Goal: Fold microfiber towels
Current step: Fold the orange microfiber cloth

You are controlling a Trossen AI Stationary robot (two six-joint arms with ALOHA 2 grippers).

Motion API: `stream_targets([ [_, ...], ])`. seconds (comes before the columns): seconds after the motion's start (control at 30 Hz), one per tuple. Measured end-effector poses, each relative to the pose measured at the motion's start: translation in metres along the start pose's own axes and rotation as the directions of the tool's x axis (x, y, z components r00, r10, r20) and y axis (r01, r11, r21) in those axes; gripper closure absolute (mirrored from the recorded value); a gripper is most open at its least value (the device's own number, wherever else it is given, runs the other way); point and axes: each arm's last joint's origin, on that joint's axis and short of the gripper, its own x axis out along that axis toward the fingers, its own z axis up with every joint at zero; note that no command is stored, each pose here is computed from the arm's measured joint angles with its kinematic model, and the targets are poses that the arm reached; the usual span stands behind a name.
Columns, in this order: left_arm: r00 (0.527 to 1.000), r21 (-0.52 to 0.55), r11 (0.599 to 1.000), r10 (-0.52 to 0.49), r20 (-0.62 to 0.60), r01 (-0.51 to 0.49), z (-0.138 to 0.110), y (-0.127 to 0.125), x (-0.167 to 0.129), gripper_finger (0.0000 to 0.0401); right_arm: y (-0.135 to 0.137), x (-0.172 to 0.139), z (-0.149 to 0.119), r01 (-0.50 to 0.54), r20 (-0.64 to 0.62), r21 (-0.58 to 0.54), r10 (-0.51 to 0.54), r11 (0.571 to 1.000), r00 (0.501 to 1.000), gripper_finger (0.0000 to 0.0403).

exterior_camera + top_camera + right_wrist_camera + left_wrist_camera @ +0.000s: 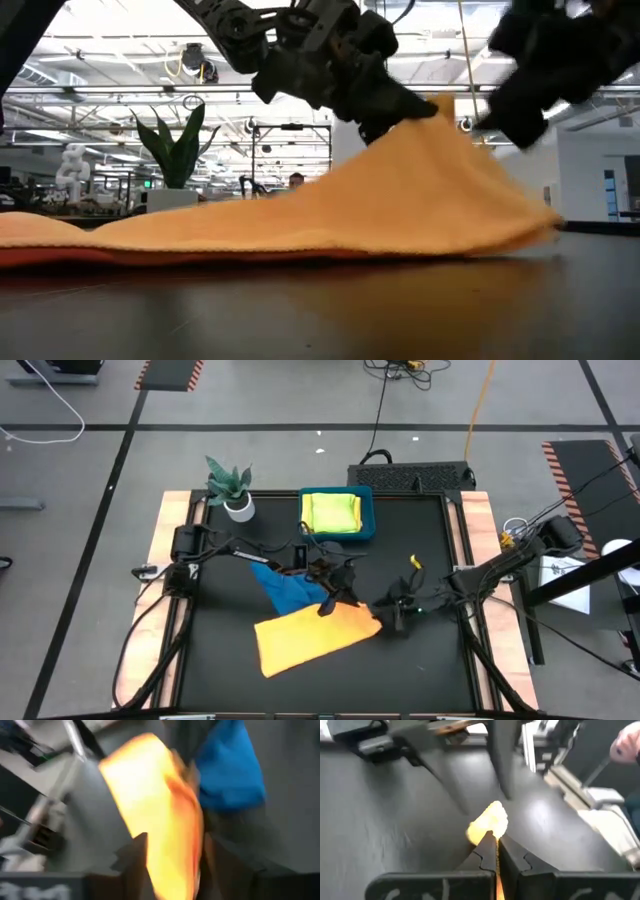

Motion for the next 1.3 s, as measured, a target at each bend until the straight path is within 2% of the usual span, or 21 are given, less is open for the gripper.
stream_targets([
  [0.07,1.000,0.017,1.000,0.003,-0.004,-0.003,0.001,0.000,-0.002,0.0398,-0.007,0.004,-0.014,0.025,-0.023,0.022,-0.024,0.999,0.999,0.0185],
  [0.13,1.000,0.047,0.999,0.003,0.006,-0.003,0.006,-0.003,-0.006,0.0399,-0.011,0.004,-0.023,0.005,0.005,0.052,-0.005,0.999,1.000,0.0156],
  [0.27,1.000,0.085,0.996,0.014,0.005,-0.014,0.014,-0.008,-0.014,0.0399,-0.027,0.002,-0.045,-0.033,0.054,0.115,0.027,0.993,0.998,0.0126],
  [0.4,1.000,0.105,0.994,0.017,0.017,-0.019,0.022,-0.012,-0.022,0.0400,-0.036,-0.002,-0.056,-0.084,0.117,0.162,0.065,0.983,0.991,0.0125],
  [0.57,0.998,0.135,0.989,0.058,0.017,-0.060,0.029,-0.016,-0.030,0.0400,-0.034,0.005,-0.058,-0.120,0.151,0.144,0.098,0.982,0.984,0.0140],
  [0.77,0.998,0.138,0.988,0.067,0.004,-0.067,0.030,-0.018,-0.032,0.0400,-0.035,0.014,-0.065,-0.099,0.129,0.130,0.083,0.987,0.988,0.0156],
  [0.93,0.998,0.132,0.989,0.067,-0.006,-0.065,0.029,-0.018,-0.032,0.0400,-0.034,0.017,-0.062,-0.130,0.182,0.125,0.106,0.984,0.978,0.0204],
  [1.23,0.998,0.122,0.990,0.065,-0.008,-0.064,0.029,-0.018,-0.032,0.0400,-0.035,0.018,-0.064,-0.105,0.187,0.105,0.084,0.989,0.979,0.0373],
  [1.3,0.998,0.115,0.991,0.065,-0.008,-0.064,0.029,-0.018,-0.032,0.0400,-0.032,0.016,-0.062,-0.126,0.197,0.104,0.104,0.987,0.975,0.0394],
])
